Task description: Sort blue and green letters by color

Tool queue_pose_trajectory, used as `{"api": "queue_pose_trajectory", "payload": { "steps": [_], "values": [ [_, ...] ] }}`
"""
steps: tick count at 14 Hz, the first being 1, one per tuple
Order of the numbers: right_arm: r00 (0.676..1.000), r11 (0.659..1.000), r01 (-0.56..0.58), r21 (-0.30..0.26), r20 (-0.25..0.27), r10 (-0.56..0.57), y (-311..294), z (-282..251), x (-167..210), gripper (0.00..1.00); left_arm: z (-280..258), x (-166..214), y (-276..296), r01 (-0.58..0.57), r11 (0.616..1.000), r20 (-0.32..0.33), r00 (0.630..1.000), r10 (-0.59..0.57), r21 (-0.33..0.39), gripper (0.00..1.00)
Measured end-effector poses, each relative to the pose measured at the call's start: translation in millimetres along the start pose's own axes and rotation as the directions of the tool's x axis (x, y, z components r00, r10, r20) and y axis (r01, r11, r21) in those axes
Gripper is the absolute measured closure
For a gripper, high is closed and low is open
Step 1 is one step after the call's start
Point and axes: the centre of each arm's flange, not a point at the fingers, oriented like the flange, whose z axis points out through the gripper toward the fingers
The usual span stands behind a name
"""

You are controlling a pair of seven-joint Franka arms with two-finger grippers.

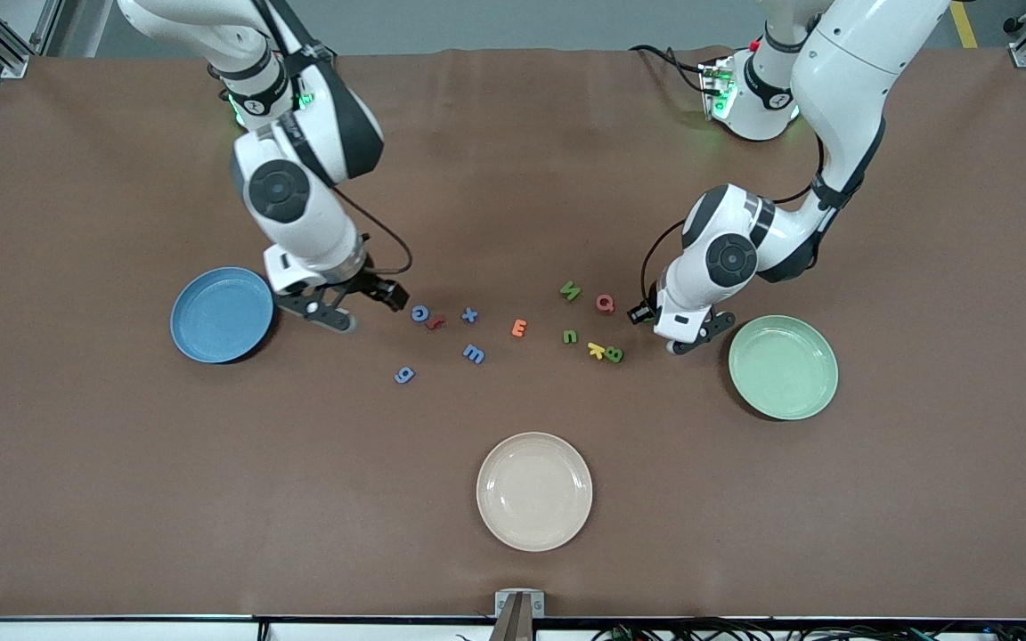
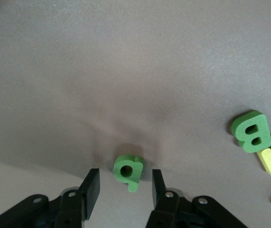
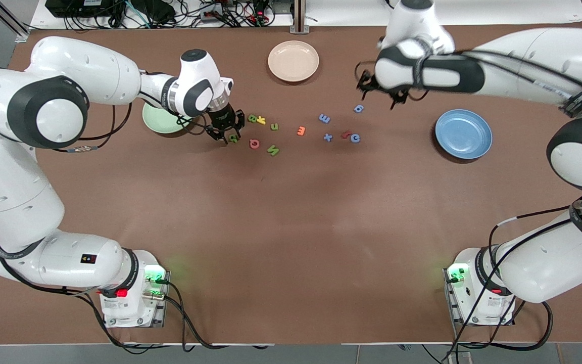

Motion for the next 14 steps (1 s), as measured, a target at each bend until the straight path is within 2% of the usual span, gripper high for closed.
{"api": "queue_pose_trajectory", "payload": {
  "steps": [3,5,6,7,8,9,11,14],
  "values": [
    [0.992,0.992,0.123,-0.003,0.0,-0.123,-3.3,13.4,-10.3,0.0,2.4,2.0,-0.2,-0.006,1.0,-0.003,1.0,0.006,0.005,0.51],
    [0.987,0.987,0.162,-0.005,-0.001,-0.162,-9.0,26.8,-15.9,0.0,3.4,3.5,-1.5,-0.008,1.0,-0.006,1.0,0.008,0.009,0.67],
    [0.984,0.984,0.181,-0.005,-0.003,-0.181,-12.2,38.2,-19.6,0.03,3.4,3.5,-1.4,-0.008,1.0,-0.006,1.0,0.009,0.009,0.67],
    [0.979,0.979,0.202,-0.009,-0.002,-0.202,-14.4,51.7,-23.0,0.03,3.1,3.6,-1.5,-0.008,1.0,-0.006,1.0,0.009,0.01,0.72],
    [0.976,0.975,0.22,-0.013,0.0,-0.22,-16.2,66.5,-25.9,0.1,3.0,3.6,-1.4,-0.009,1.0,-0.006,1.0,0.009,0.01,0.73],
    [0.972,0.972,0.233,-0.015,-0.002,-0.233,-18.1,80.2,-28.8,0.1,2.9,3.7,-1.3,-0.009,1.0,-0.006,1.0,0.009,0.009,0.73],
    [0.969,0.969,0.247,-0.022,0.001,-0.247,-18.0,106.5,-34.4,0.17,-2.3,8.2,-0.2,-0.005,1.0,-0.016,1.0,0.005,-0.001,0.73],
    [0.965,0.964,0.264,-0.041,0.021,-0.263,-14.4,129.5,-36.7,0.16,-39.0,26.9,-1.5,0.018,1.0,-0.048,0.999,-0.019,-0.018,0.73]
  ]
}}
